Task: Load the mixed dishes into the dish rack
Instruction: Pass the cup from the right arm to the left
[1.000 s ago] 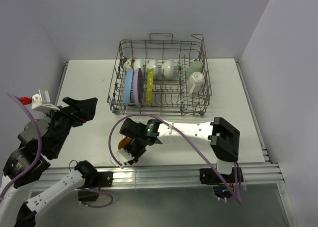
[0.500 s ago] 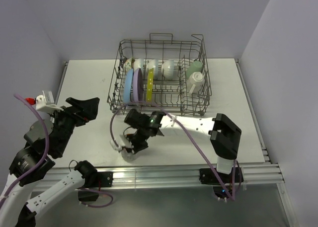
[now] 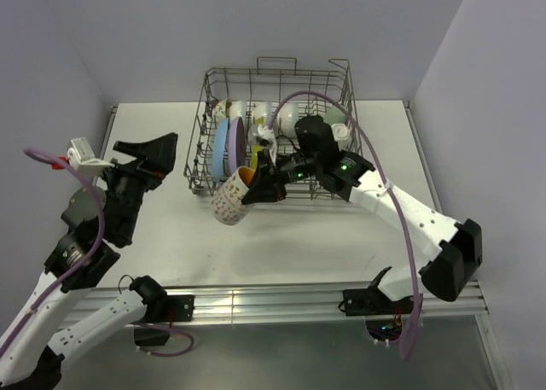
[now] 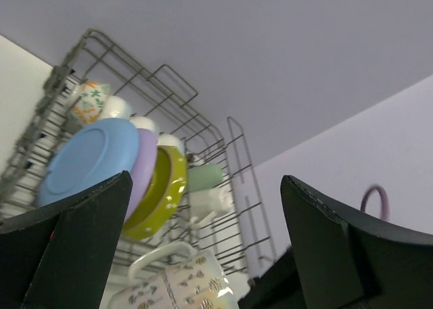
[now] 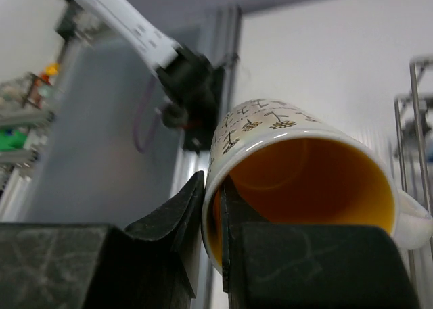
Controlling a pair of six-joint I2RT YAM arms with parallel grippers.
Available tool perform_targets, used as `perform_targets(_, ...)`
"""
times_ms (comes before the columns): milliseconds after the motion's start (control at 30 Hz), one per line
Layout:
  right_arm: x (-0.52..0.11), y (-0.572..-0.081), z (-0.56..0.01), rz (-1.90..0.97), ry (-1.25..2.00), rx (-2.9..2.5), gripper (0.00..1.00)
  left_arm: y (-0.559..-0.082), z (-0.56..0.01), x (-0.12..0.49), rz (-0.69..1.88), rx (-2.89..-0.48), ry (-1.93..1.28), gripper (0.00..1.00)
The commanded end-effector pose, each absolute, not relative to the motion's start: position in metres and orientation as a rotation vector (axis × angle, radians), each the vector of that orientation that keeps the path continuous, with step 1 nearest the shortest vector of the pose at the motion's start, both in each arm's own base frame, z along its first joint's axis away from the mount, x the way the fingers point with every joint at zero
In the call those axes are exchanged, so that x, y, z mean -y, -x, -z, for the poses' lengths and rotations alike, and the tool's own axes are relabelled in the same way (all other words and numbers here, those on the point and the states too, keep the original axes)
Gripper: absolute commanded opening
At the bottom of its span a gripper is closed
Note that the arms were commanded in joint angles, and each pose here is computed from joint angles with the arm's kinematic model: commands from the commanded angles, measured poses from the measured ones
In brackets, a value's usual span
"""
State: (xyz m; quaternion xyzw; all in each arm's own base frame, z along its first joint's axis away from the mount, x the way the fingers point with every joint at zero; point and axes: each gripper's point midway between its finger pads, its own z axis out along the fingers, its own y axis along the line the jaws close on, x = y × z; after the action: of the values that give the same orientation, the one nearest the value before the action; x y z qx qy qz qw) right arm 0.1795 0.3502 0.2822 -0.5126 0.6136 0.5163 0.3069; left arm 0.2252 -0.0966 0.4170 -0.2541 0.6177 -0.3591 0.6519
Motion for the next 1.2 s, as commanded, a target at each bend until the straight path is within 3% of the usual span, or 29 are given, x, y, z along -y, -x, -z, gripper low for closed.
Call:
perform_targets(0, -0.347, -0.161, -0.380, -1.556, 1.255, -1.307, 0.00, -0.241, -0.456, 0.104, 0.946, -1.297, 0.743, 0.99)
perform_targets(333, -0.316, -0.167, -0.432, -1.810, 0.971, -1.276, 0.00, -0.245, -0.477, 0.134, 0.951, -1.255, 0.471, 0.99)
perform_targets(467, -0.300, -0.199, -0.461, -1.913, 0.754, -1.264, 0.00, -0.224, -0.501, 0.143, 0.988, -1.112, 0.250, 0.99)
perform_targets(600, -0.278, -0.231, -0.490, -1.941, 0.609, -1.225, 0.00, -0.226, -0.499, 0.159, 0.945, -1.128, 0.119, 0.99)
perform_targets(800, -0.263, -0.249, -0.510, -1.838, 0.579, -1.140, 0.00, -0.254, -0.509, 0.182, 1.092, -1.206, 0.289, 0.99)
perform_targets(933, -0.249, -0.254, -0.519, -1.703, 0.616, -1.065, 0.00, -0.274, -0.516, 0.181, 1.334, -1.163, 0.584, 0.99)
perform_targets(1167, -0.233, -0.254, -0.531, -1.451, 0.688, -0.930, 0.00, -0.308, -0.503, 0.205, 1.762, -1.228, 0.757, 0.99)
